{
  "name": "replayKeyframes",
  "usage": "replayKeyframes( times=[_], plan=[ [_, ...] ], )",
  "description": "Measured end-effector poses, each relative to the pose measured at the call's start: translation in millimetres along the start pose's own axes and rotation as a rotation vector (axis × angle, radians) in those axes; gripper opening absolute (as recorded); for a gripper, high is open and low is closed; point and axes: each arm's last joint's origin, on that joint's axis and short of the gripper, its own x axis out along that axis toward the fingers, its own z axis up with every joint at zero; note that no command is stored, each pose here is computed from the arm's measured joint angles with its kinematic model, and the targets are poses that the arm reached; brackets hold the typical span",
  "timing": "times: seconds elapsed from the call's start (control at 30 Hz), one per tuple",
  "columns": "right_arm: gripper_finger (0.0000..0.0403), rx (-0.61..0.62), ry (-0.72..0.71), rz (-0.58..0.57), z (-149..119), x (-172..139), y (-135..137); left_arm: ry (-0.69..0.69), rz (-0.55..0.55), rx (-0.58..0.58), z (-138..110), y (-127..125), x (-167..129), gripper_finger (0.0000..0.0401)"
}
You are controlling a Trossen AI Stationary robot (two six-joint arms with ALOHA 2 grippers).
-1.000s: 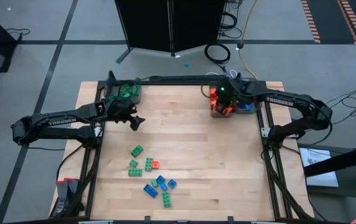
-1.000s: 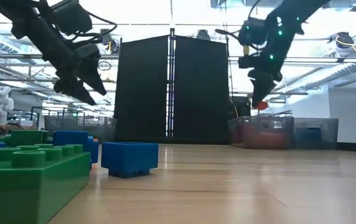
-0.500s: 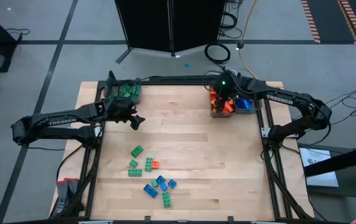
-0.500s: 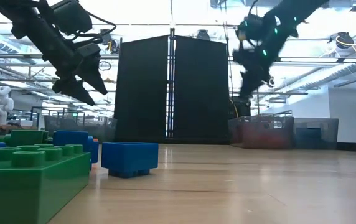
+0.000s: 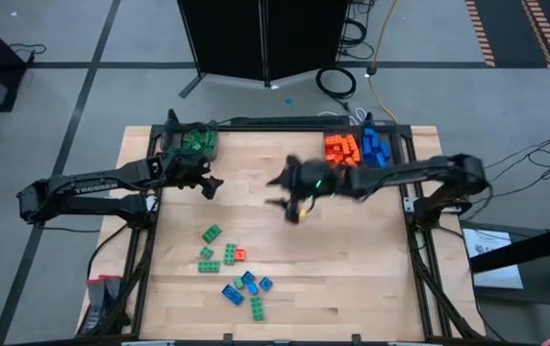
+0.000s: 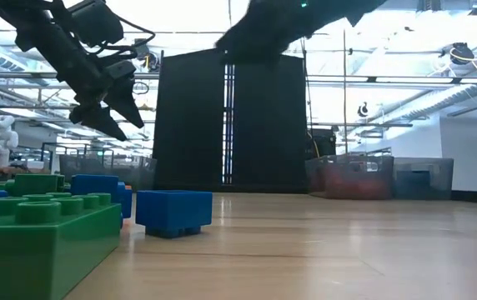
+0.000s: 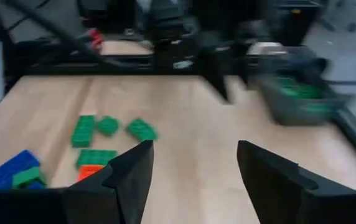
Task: Sort blocks
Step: Put the orange game piece into the middle black bin
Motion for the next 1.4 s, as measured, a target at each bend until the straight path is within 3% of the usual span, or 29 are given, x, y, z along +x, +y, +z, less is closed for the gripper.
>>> replayKeyframes(
  times=[0.23, 0.6, 0.77, 0.97, 1.27, 1.4],
  plan=[
    [0.0217, -0.034, 0.023, 0.113, -42, 69, 59, 0.015, 0.008, 0.005, -1, 1, 0, 0.0343],
    [0.0219, 0.036, 0.134, 0.220, -41, 140, 100, 0.022, 0.006, 0.011, -2, 1, 0, 0.0343],
    [0.0219, 0.120, 0.190, 0.217, -54, 147, 100, 0.045, 0.007, 0.013, -4, 1, 0, 0.0343],
    [0.0228, 0.115, 0.235, 0.231, -68, 151, 112, 0.043, 0.005, 0.007, -4, 1, 0, 0.0343],
    [0.0317, 0.119, 0.286, 0.096, -87, 154, 127, 0.039, 0.003, 0.004, -3, 1, 0, 0.0343],
    [0.0337, 0.117, 0.279, 0.038, -89, 155, 124, 0.043, -0.002, 0.004, -4, 1, 0, 0.0343]
  ],
)
